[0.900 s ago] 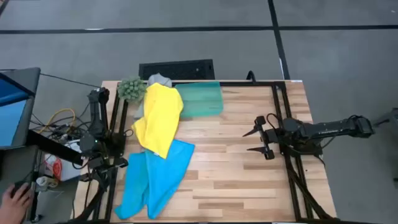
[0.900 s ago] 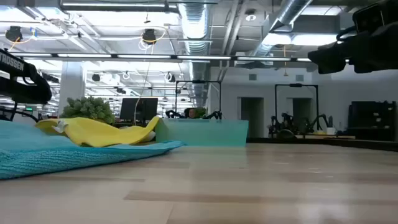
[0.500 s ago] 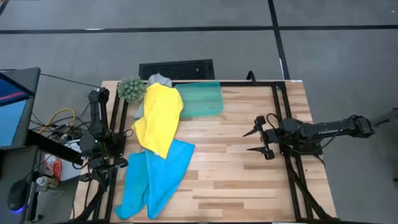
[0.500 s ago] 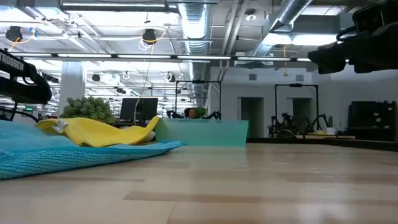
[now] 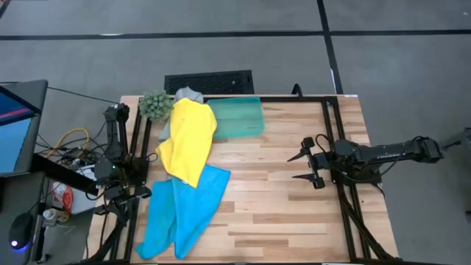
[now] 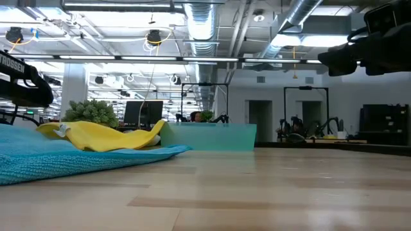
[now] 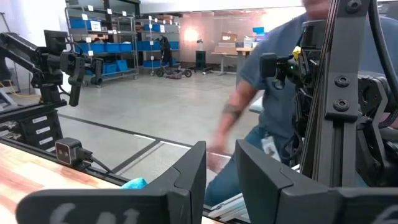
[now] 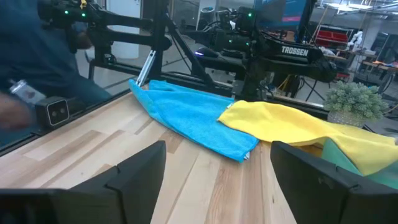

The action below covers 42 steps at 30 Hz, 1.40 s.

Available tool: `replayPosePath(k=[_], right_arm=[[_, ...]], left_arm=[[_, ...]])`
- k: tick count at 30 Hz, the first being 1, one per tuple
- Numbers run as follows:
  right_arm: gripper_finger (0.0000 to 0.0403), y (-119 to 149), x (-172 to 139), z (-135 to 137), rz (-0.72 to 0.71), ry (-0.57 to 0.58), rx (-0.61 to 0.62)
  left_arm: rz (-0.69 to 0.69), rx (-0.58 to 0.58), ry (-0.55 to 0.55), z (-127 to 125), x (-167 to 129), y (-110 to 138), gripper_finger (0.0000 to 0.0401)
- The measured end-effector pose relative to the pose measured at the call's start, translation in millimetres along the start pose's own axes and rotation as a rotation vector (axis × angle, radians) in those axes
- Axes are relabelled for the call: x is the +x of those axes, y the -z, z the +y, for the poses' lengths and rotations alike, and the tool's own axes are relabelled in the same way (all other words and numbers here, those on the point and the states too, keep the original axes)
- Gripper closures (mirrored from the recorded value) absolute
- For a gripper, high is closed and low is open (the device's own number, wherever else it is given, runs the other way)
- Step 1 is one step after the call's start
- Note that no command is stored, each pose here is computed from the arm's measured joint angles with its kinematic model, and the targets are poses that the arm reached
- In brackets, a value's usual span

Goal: Fold microfiber towels

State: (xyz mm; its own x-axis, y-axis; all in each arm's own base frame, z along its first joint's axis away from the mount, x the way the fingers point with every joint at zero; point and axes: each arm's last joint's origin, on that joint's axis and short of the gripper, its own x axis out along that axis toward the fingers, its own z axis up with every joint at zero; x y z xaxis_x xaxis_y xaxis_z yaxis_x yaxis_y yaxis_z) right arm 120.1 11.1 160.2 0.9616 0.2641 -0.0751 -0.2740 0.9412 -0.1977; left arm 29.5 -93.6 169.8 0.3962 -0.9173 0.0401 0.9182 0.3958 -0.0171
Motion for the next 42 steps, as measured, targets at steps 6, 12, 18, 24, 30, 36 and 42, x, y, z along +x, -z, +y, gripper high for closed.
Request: replayPosePath(k=[6, 12, 18, 24, 30, 36, 42], right_arm=[[0.0088, 0, 0, 0, 0.000, 0.000, 0.000], [0.0088, 0, 0, 0, 0.000, 0.000, 0.000], [0.0088, 0, 0, 0, 0.000, 0.000, 0.000], [0.0088, 0, 0, 0, 0.000, 0.000, 0.000], [0.0088, 0, 0, 0, 0.000, 0.000, 0.000], [0.0088, 0, 0, 0, -0.003, 0.001, -0.001], [0.0088, 0, 0, 0, -0.002, 0.001, -0.001]], left_arm=[[0.000, 0.006, 0.000, 0, 0, 0, 0.0321], [-0.011, 0.200, -0.003, 0, 0, -1, 0.0321], [-0.038, 0.135, 0.000, 0, 0, -4, 0.0321], [-0.091, 0.157, -0.129, 4, -1, -10, 0.0321], [-0.149, 0.117, -0.267, 8, -2, -16, 0.0321], [-0.235, 0.108, -0.418, 12, -6, -26, 0.0321], [-0.265, 0.149, -0.550, 15, -10, -34, 0.0321]])
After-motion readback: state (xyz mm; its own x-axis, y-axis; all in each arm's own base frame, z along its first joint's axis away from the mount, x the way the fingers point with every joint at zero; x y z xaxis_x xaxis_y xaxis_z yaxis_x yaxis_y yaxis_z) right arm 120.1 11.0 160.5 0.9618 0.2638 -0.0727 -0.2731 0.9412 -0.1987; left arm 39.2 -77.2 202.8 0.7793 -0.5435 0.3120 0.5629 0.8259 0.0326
